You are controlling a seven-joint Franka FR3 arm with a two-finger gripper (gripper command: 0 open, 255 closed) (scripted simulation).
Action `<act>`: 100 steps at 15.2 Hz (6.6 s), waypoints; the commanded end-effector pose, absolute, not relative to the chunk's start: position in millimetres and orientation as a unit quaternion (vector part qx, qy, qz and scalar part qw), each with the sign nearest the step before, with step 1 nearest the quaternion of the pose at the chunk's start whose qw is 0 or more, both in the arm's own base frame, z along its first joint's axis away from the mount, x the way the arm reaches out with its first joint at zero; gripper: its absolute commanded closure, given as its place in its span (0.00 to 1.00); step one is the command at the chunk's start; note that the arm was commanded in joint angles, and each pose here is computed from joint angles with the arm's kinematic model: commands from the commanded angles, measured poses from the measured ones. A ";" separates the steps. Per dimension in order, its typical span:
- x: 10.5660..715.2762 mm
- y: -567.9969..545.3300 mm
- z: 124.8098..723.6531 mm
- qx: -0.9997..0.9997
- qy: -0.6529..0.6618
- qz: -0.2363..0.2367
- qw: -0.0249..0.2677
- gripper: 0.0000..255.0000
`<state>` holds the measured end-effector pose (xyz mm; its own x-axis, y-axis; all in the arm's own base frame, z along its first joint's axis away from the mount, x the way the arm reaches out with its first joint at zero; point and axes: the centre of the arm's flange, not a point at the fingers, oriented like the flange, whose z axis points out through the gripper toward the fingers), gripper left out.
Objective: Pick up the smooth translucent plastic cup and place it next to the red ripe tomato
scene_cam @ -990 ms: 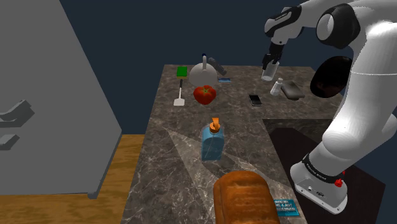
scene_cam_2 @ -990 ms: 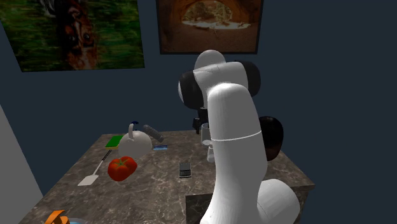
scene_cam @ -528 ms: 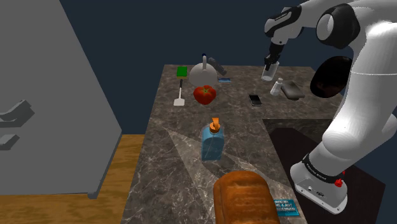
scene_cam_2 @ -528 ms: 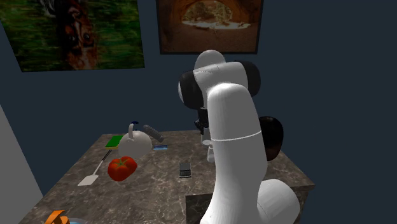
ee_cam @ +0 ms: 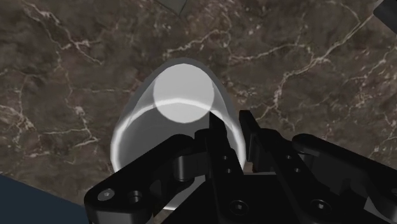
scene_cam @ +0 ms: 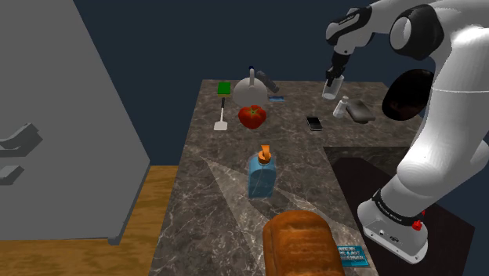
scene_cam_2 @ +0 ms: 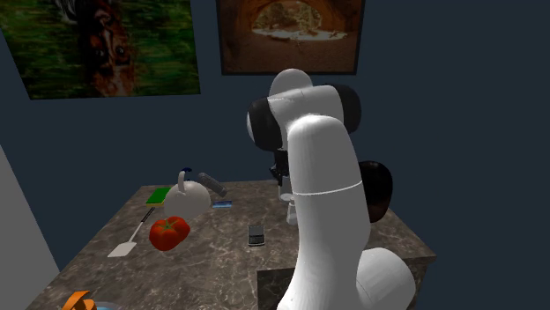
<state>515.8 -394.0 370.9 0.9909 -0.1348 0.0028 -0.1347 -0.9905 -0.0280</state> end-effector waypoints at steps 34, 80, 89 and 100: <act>515.6 -393.9 553.2 -0.998 0.068 -0.002 0.014 1.00; 525.7 -61.1 503.1 -0.998 0.068 -0.002 0.014 1.00; 525.7 -61.1 455.6 -0.998 0.068 -0.002 0.014 1.00; 525.7 -61.1 397.5 -0.998 0.068 -0.002 0.014 1.00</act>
